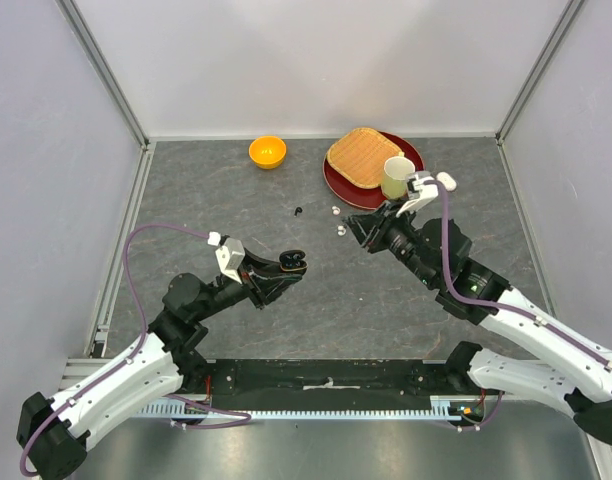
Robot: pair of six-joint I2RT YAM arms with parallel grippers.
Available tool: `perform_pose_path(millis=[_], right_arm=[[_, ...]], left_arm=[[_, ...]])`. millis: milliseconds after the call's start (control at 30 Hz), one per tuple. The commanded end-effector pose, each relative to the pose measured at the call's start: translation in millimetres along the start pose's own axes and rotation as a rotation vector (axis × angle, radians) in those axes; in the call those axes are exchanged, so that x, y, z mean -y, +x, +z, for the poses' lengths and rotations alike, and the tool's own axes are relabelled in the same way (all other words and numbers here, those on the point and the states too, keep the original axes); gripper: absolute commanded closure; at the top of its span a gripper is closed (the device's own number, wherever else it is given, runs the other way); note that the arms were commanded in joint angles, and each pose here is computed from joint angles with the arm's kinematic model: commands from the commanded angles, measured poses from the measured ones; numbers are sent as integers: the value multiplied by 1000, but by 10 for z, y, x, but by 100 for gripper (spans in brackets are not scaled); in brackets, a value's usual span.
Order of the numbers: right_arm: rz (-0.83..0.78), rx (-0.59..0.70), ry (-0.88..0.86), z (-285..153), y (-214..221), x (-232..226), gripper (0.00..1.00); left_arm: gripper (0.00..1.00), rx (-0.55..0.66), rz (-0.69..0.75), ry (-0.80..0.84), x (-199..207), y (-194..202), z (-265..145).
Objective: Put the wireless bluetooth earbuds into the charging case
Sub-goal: Place the earbud in the charging case.
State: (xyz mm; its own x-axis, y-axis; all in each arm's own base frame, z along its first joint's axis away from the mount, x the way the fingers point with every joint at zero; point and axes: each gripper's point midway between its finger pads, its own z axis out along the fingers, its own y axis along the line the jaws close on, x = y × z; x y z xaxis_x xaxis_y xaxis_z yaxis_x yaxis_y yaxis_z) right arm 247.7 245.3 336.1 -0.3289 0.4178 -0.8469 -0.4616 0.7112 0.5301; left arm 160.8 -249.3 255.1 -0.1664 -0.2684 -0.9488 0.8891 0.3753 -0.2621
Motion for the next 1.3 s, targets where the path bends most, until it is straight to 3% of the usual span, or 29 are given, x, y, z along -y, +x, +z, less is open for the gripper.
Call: perform_pose_path(millis=[0,500,1267], right_arm=[[17,42,-68,35,-35,-267,90],[-66,-5,-137,37,359,-771,91],[-154,-83,-173,95,750,-866,91]], left_arm=[[98,88,30,44,125,-334,50],[98,86,37,34,93,-358,98],[98,126,33,9,60,-455,108]])
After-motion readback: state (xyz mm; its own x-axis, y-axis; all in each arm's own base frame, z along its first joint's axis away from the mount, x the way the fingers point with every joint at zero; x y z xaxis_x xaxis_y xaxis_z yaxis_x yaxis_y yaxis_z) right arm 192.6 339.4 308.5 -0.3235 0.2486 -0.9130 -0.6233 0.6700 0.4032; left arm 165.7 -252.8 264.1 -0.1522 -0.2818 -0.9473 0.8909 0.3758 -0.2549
